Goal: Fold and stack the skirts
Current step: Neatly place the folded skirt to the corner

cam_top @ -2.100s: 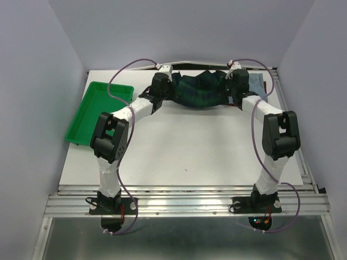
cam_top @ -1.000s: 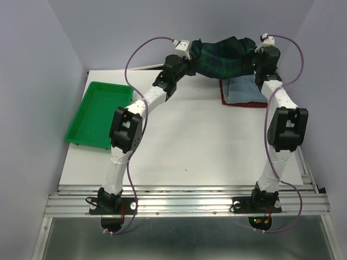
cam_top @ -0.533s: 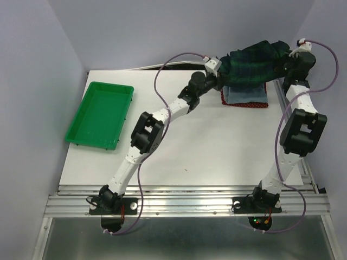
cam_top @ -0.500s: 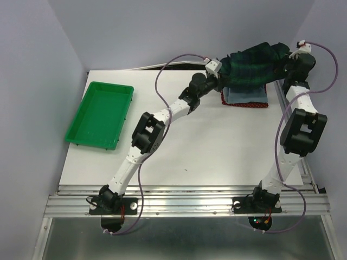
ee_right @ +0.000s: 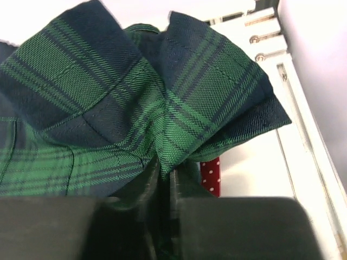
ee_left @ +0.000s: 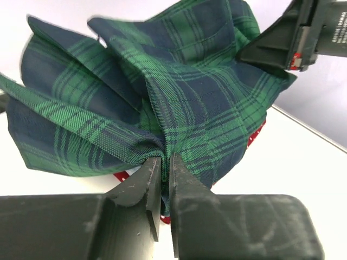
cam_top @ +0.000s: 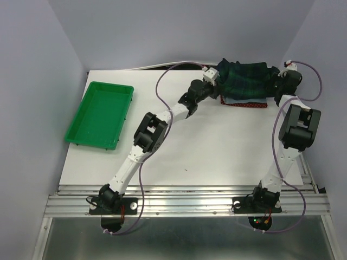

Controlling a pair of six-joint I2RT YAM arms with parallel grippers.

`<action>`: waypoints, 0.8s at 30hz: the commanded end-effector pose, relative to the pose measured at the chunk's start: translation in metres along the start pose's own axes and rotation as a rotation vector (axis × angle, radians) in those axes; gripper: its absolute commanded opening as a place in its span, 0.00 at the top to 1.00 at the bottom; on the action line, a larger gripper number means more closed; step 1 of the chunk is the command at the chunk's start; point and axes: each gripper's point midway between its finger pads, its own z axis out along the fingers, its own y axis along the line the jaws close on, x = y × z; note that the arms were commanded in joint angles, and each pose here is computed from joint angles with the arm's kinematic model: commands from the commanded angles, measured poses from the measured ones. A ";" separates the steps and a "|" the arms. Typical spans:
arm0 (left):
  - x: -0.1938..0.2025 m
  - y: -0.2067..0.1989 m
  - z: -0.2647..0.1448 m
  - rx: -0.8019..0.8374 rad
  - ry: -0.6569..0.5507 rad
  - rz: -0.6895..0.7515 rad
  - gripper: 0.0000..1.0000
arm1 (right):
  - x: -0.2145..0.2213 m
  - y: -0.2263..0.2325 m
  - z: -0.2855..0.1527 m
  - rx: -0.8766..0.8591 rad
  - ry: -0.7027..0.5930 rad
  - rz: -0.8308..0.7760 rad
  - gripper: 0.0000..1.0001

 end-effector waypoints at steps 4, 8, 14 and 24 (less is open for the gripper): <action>-0.067 -0.013 -0.020 -0.005 -0.060 -0.029 0.54 | -0.040 0.007 -0.003 -0.012 -0.076 -0.020 0.40; -0.095 -0.009 -0.031 -0.027 -0.083 -0.094 0.03 | -0.066 0.013 -0.006 -0.012 -0.099 0.005 0.12; -0.168 -0.007 -0.059 -0.054 -0.142 -0.073 0.01 | -0.127 0.032 -0.025 -0.049 -0.195 0.017 0.00; -0.252 0.042 -0.164 -0.178 0.061 0.022 0.01 | -0.161 0.091 -0.093 -0.246 -0.107 -0.023 0.00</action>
